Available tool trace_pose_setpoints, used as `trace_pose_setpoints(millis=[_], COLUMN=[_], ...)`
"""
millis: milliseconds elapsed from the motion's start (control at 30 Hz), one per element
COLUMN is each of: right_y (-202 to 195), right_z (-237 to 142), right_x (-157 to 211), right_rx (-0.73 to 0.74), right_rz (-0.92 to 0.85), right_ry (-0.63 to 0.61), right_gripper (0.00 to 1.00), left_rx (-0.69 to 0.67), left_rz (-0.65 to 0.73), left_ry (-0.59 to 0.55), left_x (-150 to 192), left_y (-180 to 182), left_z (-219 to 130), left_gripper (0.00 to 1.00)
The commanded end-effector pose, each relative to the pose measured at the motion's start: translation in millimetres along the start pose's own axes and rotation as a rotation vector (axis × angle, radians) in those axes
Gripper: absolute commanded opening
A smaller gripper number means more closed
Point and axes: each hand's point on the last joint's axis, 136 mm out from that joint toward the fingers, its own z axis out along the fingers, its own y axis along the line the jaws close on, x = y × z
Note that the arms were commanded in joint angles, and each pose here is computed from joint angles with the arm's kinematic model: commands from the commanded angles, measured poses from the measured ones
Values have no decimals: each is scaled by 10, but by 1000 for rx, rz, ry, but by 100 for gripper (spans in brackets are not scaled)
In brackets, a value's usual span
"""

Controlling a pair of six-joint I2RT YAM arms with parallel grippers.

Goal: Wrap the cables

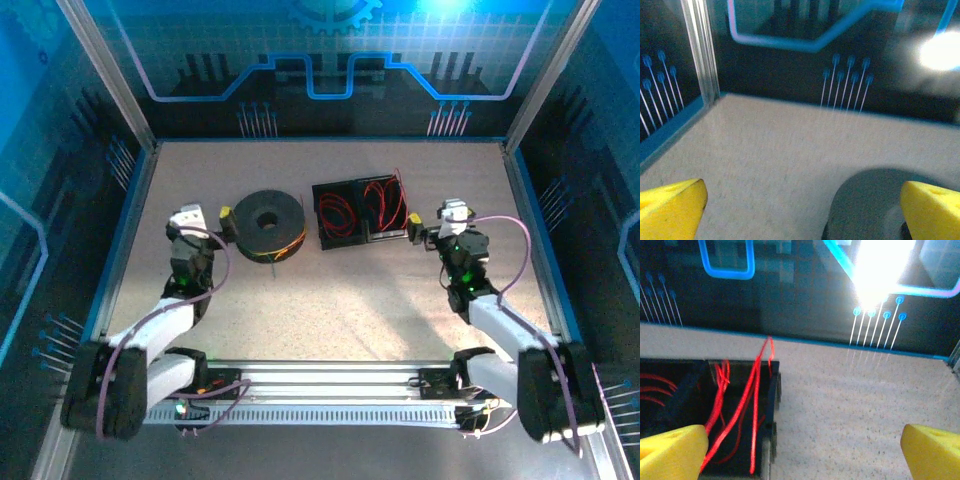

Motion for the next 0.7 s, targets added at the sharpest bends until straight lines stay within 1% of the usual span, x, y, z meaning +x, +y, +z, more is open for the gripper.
trace_pose_setpoints(millis=[0,67,100,133,200,300,333,433,500,567,667], right_y=[21,92,117,150,196,144,135,221,307,390,499], right_z=[-203,-362,-455,-545,-671,-766,-785,-793,-780,-760,-734], right_x=[-160,-286,-334,-366,-382,-272,-257,-300,-303,-273,-189], right_rx=[1,-42,-57,-78,-108,-87,-95,-194,-256,-305,-368], right_rz=[150,209,246,270,289,383,420,493,504,504,512], right_ry=[108,140,164,188,225,279,283,283,305,335,379], right_gripper=[100,100,100,100,100,100,100,100,100,98,88], left_rx=[43,73,53,33,42,93,89,56,94,105,105], left_rz=[-117,-226,-289,-322,-333,-315,-331,-425,-470,-509,-582], left_ry=[15,7,19,55,113,189,201,221,255,337,488], left_x=[-266,-454,-522,-519,-533,-454,-405,-243,-170,-71,125], left_y=[-70,-92,-45,-5,-13,-100,-98,-55,-133,-194,-221], left_z=[-189,-374,-463,-548,-678,-774,-772,-730,-669,-578,-407], left_gripper=[99,99,100,99,99,99,100,99,99,99,99])
